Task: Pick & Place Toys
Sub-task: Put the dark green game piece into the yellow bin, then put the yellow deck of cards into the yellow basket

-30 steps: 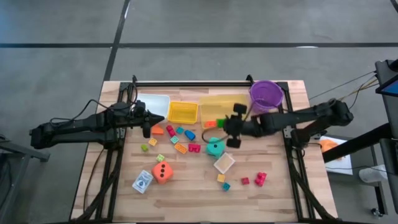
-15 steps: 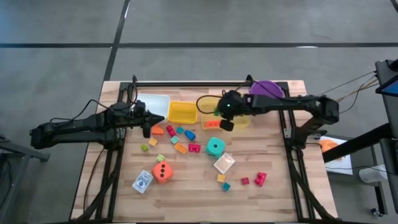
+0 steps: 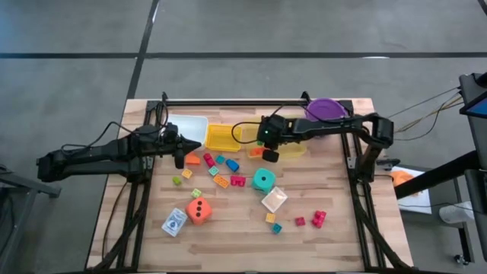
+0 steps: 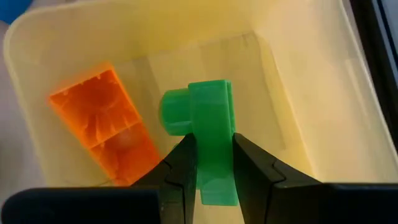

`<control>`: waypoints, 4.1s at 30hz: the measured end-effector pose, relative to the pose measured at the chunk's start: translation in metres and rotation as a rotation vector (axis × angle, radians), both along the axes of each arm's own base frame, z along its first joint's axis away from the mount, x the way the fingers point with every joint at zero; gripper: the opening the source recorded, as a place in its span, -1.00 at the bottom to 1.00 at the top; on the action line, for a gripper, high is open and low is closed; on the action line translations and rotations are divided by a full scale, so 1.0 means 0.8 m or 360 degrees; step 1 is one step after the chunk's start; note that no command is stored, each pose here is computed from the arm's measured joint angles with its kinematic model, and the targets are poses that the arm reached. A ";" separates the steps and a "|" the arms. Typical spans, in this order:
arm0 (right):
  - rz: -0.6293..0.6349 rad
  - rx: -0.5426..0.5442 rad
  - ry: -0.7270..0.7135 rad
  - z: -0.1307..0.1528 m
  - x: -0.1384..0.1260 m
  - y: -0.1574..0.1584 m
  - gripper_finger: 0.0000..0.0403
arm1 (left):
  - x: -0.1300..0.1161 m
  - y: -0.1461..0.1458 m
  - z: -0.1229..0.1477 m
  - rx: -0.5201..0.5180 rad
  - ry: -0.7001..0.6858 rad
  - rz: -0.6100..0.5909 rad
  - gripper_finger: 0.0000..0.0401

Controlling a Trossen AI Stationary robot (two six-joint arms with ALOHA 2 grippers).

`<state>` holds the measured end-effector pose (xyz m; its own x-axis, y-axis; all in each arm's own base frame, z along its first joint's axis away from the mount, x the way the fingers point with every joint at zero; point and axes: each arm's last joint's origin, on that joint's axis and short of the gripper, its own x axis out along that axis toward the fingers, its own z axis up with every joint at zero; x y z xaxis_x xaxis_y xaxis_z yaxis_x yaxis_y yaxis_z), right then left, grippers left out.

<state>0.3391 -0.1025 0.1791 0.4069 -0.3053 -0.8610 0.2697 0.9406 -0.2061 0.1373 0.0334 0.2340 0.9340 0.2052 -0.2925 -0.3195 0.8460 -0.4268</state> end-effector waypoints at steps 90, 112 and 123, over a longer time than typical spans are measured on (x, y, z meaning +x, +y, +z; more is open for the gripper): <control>0.0635 0.0240 0.0078 0.092 -0.076 0.145 0.36 | -0.001 0.000 -0.004 -0.0011 0.0047 0.0000 -0.90; 0.0887 0.0369 -0.0135 -0.012 -0.105 0.211 0.37 | -0.001 0.000 -0.004 -0.0039 0.0041 0.0009 -0.90; 0.1141 0.0205 -0.0152 -0.027 -0.112 0.208 0.37 | -0.001 0.000 -0.004 -0.0039 0.0041 0.0010 -0.90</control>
<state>0.2499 0.0642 0.1573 0.5435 0.1653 -0.8230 -0.4098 0.9079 -0.0883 0.1365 0.0332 0.2312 0.9248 0.2034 -0.3214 -0.3358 0.8334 -0.4389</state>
